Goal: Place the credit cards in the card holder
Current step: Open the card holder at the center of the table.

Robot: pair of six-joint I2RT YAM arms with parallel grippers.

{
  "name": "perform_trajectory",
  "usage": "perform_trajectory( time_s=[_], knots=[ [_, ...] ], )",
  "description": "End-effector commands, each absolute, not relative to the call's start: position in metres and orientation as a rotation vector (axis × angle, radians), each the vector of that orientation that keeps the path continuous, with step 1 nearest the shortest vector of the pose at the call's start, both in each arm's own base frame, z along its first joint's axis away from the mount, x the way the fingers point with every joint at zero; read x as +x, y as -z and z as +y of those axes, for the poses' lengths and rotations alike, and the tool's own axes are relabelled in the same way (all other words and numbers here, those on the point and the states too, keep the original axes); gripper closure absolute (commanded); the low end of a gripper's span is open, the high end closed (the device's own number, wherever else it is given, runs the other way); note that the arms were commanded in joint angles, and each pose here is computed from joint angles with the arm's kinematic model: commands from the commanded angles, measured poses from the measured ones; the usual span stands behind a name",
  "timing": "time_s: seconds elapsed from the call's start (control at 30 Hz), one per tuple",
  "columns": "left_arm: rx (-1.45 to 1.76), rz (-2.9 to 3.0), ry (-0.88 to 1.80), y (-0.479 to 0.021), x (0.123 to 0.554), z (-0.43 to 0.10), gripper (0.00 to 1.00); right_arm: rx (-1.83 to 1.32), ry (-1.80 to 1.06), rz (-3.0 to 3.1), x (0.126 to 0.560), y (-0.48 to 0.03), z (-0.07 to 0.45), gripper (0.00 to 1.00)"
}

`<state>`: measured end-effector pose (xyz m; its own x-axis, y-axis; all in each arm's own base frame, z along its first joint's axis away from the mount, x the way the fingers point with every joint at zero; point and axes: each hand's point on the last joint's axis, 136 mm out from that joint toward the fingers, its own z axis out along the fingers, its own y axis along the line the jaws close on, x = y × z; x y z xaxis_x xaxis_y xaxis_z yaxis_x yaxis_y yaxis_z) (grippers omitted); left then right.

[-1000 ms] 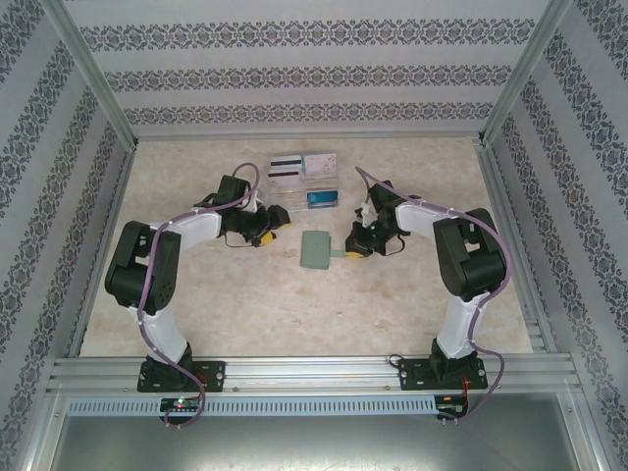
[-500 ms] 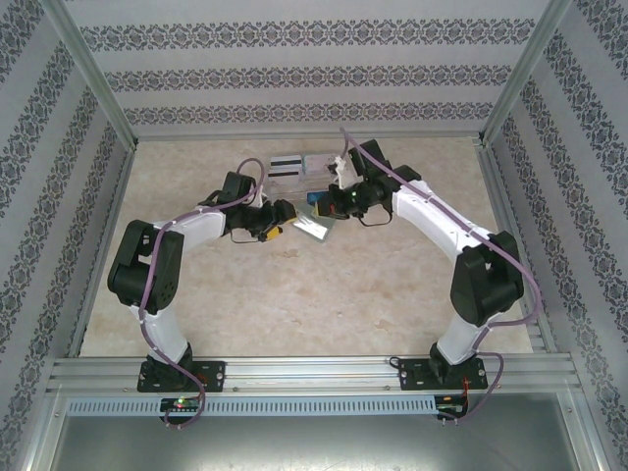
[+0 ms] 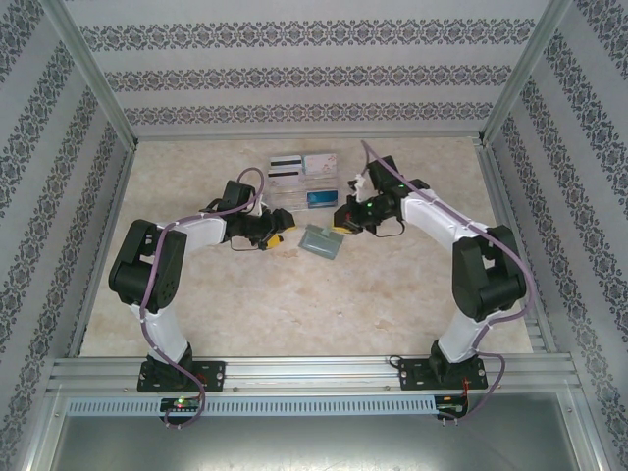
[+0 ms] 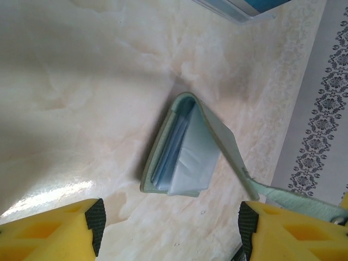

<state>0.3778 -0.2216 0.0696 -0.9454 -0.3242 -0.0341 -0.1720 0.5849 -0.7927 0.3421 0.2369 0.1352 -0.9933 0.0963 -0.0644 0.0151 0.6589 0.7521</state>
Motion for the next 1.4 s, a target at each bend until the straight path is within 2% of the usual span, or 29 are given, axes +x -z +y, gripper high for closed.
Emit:
perform_trajectory(
  time_s=[0.0,0.37,0.57,0.83,1.17,1.23,1.37],
  knots=[
    [-0.378,2.605,1.331,-0.076,0.386,-0.227,0.32,0.105,-1.396,2.687,0.341,-0.171,0.242,1.00],
    [-0.298,2.563,1.388,-0.086,0.386,-0.228,0.35,0.029,-1.433,2.669,0.324,-0.194,0.300,1.00],
    [-0.302,2.545,1.389,-0.096,0.381,-0.213,0.35,0.176,-1.359,2.687,0.331,-0.158,0.270,1.00],
    [-0.334,2.553,1.390,-0.087,0.379,-0.212,0.35,0.354,-1.312,2.753,0.318,-0.092,0.226,1.00],
    [-0.365,2.666,1.288,-0.059,0.361,-0.203,0.36,0.381,-1.324,2.740,0.319,-0.085,0.215,1.00],
    [-0.376,2.675,1.292,-0.054,0.359,-0.203,0.40,0.388,-1.321,2.741,0.319,-0.082,0.212,1.00],
    [-0.397,2.693,1.270,-0.044,0.359,-0.201,0.40,0.427,-1.315,2.748,0.320,-0.071,0.203,1.00]
  ],
)
